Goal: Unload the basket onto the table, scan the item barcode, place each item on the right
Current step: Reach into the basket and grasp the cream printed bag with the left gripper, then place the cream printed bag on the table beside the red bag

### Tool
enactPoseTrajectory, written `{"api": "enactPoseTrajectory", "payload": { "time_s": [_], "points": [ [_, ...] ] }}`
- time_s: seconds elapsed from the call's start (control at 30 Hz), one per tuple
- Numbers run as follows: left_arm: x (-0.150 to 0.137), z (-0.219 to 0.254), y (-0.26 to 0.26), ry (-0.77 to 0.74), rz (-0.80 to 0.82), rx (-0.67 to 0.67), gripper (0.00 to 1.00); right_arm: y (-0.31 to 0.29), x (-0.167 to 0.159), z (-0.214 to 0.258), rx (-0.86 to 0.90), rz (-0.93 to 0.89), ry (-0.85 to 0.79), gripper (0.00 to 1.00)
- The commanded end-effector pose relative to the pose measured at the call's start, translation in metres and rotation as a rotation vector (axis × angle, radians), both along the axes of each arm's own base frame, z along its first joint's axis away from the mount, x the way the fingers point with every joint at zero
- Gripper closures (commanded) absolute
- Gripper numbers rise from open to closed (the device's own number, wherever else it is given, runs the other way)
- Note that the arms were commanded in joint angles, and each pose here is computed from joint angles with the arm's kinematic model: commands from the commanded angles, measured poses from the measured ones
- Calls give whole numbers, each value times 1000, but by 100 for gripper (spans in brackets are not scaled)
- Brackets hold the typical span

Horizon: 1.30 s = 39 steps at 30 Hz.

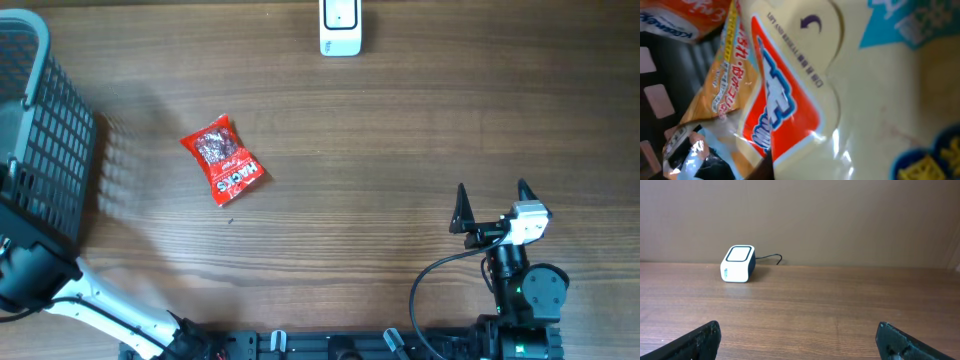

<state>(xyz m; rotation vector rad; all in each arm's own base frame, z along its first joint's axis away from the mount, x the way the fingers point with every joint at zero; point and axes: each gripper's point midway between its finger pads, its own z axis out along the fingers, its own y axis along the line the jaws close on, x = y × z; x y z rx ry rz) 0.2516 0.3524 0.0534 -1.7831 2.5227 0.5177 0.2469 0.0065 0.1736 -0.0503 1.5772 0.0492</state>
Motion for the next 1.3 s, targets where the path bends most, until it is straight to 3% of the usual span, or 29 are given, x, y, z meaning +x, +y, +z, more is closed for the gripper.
{"api": "enactPoseTrajectory", "payload": {
  "time_s": [0.0, 0.23, 0.43, 0.7, 0.8, 0.87, 0.93, 1.1, 1.27],
  "points": [
    [-21, -9, 2, 53, 24, -18, 96, -5, 0, 2, 7, -24, -7, 0],
    [-4, 46, -6, -81, 1, 50, 96, -5, 0, 2, 8, -24, -7, 0],
    [31, 139, -27, -432, -68, 119, 96, -5, 0, 2, 7, -24, -7, 1],
    [41, 263, -61, -793, -185, 277, 96, -5, 0, 2, 7, -24, -7, 0],
    [49, 301, -89, -985, -187, 232, 96, -5, 0, 2, 7, -24, -7, 0],
    [56, 316, -112, -1090, -209, 147, 96, -5, 0, 2, 7, -24, -7, 0],
    [73, 327, -154, -1183, -332, 2, 96, -5, 0, 2, 8, -24, -7, 0],
    [99, 319, -234, -1154, -603, -159, 96, -5, 0, 2, 7, -24, -7, 0],
    [112, 294, -287, -984, -720, -129, 96, -5, 0, 2, 7, -24, -7, 0]
  ]
}}
